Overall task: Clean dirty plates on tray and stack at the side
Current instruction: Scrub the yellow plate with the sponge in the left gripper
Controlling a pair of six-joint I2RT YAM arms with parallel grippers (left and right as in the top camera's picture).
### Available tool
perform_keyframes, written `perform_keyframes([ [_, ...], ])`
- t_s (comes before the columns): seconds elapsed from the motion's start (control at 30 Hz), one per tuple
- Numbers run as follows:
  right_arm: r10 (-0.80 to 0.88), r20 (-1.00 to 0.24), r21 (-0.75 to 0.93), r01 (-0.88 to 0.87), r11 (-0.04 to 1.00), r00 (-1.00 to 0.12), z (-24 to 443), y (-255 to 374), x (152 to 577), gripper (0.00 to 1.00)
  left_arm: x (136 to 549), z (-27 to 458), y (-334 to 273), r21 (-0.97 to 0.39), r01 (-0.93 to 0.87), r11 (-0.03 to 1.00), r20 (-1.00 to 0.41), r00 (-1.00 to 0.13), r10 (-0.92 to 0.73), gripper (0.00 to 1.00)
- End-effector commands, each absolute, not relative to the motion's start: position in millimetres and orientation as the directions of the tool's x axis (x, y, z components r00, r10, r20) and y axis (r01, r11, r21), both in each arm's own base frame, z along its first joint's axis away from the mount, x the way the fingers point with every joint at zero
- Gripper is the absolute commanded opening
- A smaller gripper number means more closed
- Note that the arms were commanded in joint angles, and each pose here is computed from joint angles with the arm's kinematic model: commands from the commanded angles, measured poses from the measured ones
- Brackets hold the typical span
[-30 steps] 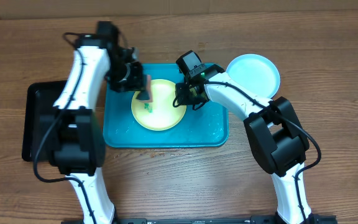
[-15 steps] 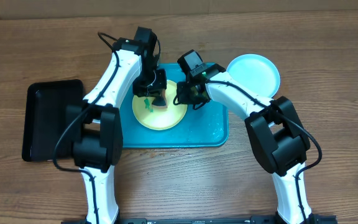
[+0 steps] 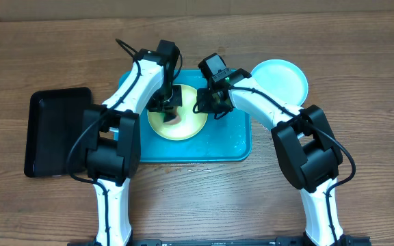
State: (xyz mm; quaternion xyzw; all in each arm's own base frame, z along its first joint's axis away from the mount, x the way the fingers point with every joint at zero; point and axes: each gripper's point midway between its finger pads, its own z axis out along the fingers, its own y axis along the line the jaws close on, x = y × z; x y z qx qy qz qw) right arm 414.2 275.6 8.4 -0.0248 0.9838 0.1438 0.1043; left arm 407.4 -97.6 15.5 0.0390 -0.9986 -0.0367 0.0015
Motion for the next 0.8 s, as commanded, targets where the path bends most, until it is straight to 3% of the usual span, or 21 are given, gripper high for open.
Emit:
perform_keyframes([
  [0.0, 0.005, -0.193, 0.216, -0.037, 0.976, -0.981, -6.4, 256.0, 412.1, 0.06, 410.1, 12.9, -34.2, 0.393, -0.096, 0.914, -0.042, -0.995, -0.086, 0.04],
  [0.1, 0.005, -0.193, 0.215, -0.037, 0.976, -0.981, -6.4, 256.0, 412.2, 0.06, 413.4, 20.5, -37.5, 0.378, -0.099, 0.920, -0.044, -0.995, -0.089, 0.04],
  [0.23, 0.005, -0.192, 0.215, -0.038, 0.976, -0.981, -6.5, 256.0, 411.9, 0.06, 419.8, 23.8, -65.6, 0.223, -0.108, 0.969, -0.033, -0.994, -0.104, 0.04],
  [0.33, 0.005, -0.190, 0.214, -0.037, 0.976, -0.982, -6.6, 255.6, 411.5, 0.05, 423.4, 22.1, -103.1, 0.010, -0.069, 0.998, -0.006, -0.998, -0.069, 0.04],
  [0.4, 0.005, -0.191, 0.214, -0.037, 0.976, -0.982, -6.6, 255.6, 411.6, 0.05, 422.1, 24.0, -141.2, -0.208, -0.018, 0.978, 0.020, -1.000, -0.014, 0.04],
  [0.47, 0.006, -0.194, 0.216, -0.037, 0.976, -0.981, -6.3, 256.2, 412.5, 0.06, 420.1, 27.0, -166.2, -0.334, 0.012, 0.942, 0.025, -0.999, 0.022, 0.04],
  [0.77, 0.005, -0.198, 0.218, -0.039, 0.975, -0.980, -6.0, 256.9, 413.3, 0.05, 393.5, 3.6, -175.6, -0.261, 0.048, 0.964, 0.073, -0.995, 0.070, 0.04],
])
